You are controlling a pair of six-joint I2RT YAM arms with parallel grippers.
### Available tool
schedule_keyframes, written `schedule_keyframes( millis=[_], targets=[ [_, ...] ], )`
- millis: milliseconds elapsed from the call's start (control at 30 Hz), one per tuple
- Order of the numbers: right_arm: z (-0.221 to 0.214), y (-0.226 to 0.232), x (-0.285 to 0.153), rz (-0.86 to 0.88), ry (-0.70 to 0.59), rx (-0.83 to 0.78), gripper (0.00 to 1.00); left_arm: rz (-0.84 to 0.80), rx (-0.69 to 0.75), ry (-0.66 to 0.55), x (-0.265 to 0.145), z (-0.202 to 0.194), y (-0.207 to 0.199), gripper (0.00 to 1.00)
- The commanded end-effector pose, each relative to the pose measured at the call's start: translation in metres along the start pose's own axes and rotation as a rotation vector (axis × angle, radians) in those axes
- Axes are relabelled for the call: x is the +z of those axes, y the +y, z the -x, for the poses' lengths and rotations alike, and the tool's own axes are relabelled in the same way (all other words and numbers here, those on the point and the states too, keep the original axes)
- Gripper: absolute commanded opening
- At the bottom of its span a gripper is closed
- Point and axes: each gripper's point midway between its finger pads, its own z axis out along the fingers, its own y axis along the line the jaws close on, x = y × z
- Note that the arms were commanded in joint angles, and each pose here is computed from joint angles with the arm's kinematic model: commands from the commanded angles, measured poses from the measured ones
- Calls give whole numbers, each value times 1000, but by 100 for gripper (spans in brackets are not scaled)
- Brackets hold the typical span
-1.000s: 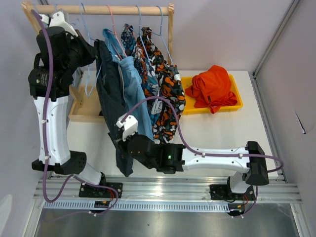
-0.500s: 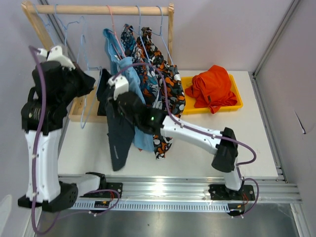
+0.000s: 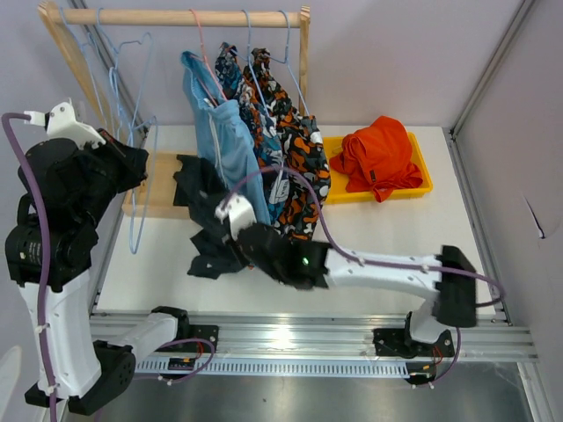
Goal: Remove the shorts from the hanger
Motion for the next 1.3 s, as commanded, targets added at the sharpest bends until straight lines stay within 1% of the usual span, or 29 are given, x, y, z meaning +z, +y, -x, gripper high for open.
schedule_keyframes(
  millis=[0, 33, 67, 100, 133, 200, 233, 267, 333, 400, 433, 500, 533, 567, 600, 633, 667, 700, 733, 767, 800, 900, 967, 1000, 1067, 1100, 1133, 1233, 1267],
  targets=[
    [74, 10, -99, 19, -251, 31, 0, -10, 16, -55, 14, 14, -6, 0],
    [93, 0, -134, 23, -303, 42, 0, -15, 18, -41, 20, 12, -8, 0],
    [101, -12, -152, -15, -327, 22, 0, -17, 18, -29, 23, 9, -8, 0],
    [108, -12, -174, -4, -347, 20, 0, -18, 16, -21, 28, 5, -8, 0],
    [129, -29, -205, -6, -399, 49, 0, -24, 13, -27, 28, 5, -9, 0],
    [150, -52, -238, -52, -454, 43, 0, -30, 11, -28, 30, 3, -9, 0],
    [170, -66, -256, -69, -493, 65, 0, -33, 11, -31, 31, 4, -10, 0],
    [182, -84, -273, -113, -523, 43, 0, -32, 12, -18, 34, 1, -10, 0],
    [213, -108, -301, -171, -598, 68, 0, -40, 16, -13, 35, 1, -12, 0],
    [231, -119, -309, -236, -622, 6, 0, -44, 26, -5, 37, 0, -13, 0],
    [248, -133, -320, -274, -656, 24, 0, -43, 31, -1, 37, -1, -12, 0],
    [262, -136, -312, -311, -661, -31, 0, -34, 41, -5, 36, 0, -10, 0],
    [270, -153, -310, -370, -669, -34, 0, -34, 45, -9, 35, 1, -10, 0],
    [286, -154, -309, -360, -700, -37, 0, -34, 50, -9, 35, 1, -10, 0],
    [290, -161, -305, -369, -700, -29, 0, -34, 52, -8, 36, 1, -10, 0],
    [298, -183, -306, -435, -714, -24, 0, -36, 53, -10, 35, 1, -10, 0],
    [311, -194, -316, -449, -752, -6, 0, -37, 58, -8, 35, 1, -10, 0],
    [317, -195, -304, -444, -754, -33, 0, -37, 60, -5, 36, 0, -10, 0],
    [324, -204, -305, -465, -770, -30, 0, -39, 61, -6, 36, 0, -10, 0],
    [330, -227, -308, -535, -784, -35, 0, -39, 66, -5, 37, -1, -10, 0],
    [342, -233, -309, -544, -813, -40, 0, -39, 69, -1, 38, -2, -10, 0],
    [360, -275, -325, -666, -876, -34, 0, -48, 77, 6, 39, -4, -11, 0],
    [366, -288, -317, -674, -894, -38, 0, -52, 83, 12, 41, -6, -11, 0],
    [368, -307, -322, -726, -915, -40, 0, -54, 82, 11, 41, -6, -11, 0],
    [367, -325, -307, -747, -904, -47, 0, -59, 85, 13, 42, -8, -12, 0],
    [366, -344, -309, -778, -914, -24, 0, -63, 88, 13, 41, -8, -12, 0],
    [362, -355, -296, -779, -898, -16, 0, -63, 89, 18, 43, -10, -12, 0],
    [359, -377, -279, -762, -901, 7, 0, -61, 94, 17, 43, -11, -11, 0],
    [353, -384, -261, -752, -883, 6, 0, -56, 97, 17, 44, -11, -10, 0]
  ],
)
